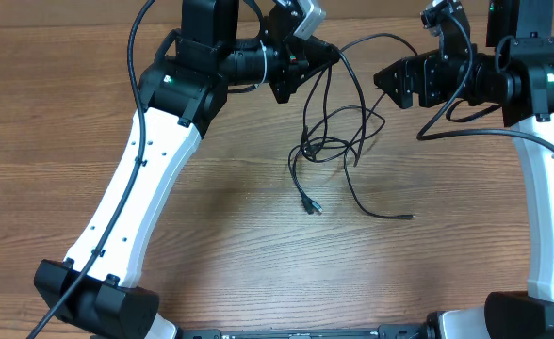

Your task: Untangle cables

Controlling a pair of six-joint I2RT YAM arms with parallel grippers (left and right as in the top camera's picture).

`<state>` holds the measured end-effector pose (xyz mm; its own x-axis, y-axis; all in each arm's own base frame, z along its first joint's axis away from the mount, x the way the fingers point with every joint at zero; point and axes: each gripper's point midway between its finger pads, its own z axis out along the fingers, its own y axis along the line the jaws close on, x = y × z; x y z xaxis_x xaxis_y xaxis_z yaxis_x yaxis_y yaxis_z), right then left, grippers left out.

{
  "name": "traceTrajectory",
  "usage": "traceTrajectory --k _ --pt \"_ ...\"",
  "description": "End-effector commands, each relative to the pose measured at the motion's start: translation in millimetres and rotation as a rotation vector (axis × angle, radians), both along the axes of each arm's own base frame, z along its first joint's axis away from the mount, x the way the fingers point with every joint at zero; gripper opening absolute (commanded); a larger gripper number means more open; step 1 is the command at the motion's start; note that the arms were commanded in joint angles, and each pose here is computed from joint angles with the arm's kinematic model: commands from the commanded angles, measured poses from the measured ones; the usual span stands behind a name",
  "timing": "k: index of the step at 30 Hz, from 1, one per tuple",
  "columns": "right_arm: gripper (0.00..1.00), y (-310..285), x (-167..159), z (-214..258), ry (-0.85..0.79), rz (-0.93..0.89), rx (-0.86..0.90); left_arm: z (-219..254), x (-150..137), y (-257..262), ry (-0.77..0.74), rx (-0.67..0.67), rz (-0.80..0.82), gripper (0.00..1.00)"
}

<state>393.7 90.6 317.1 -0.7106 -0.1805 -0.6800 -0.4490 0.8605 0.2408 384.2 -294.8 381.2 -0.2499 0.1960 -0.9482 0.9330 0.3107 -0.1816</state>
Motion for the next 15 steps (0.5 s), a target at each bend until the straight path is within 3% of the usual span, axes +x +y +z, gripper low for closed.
traceTrajectory --k 1,7,10,12,15 --pt "0.88 -11.9 7.2 -7.6 -0.008 -0.038 -0.081 8.2 -4.7 -0.5 -0.03 -0.019 -0.037 0.04" --pt "0.87 -11.9 20.2 -2.9 -0.058 -0.041 -0.08 9.0 -5.4 -1.5 -0.032 -0.021 -0.041 0.04" --pt "0.34 -7.4 28.3 -8.5 -0.055 -0.024 -0.06 10.8 -10.3 -3.1 -0.029 -0.034 -0.07 0.04" --pt "0.04 -0.3 28.9 -15.7 -0.026 0.005 -0.026 11.4 -10.7 -3.2 -0.03 -0.036 -0.073 0.04" --pt "0.04 0.9 31.0 -28.6 0.017 0.01 -0.021 12.9 -9.8 -3.5 -0.041 -0.038 -0.072 0.04"
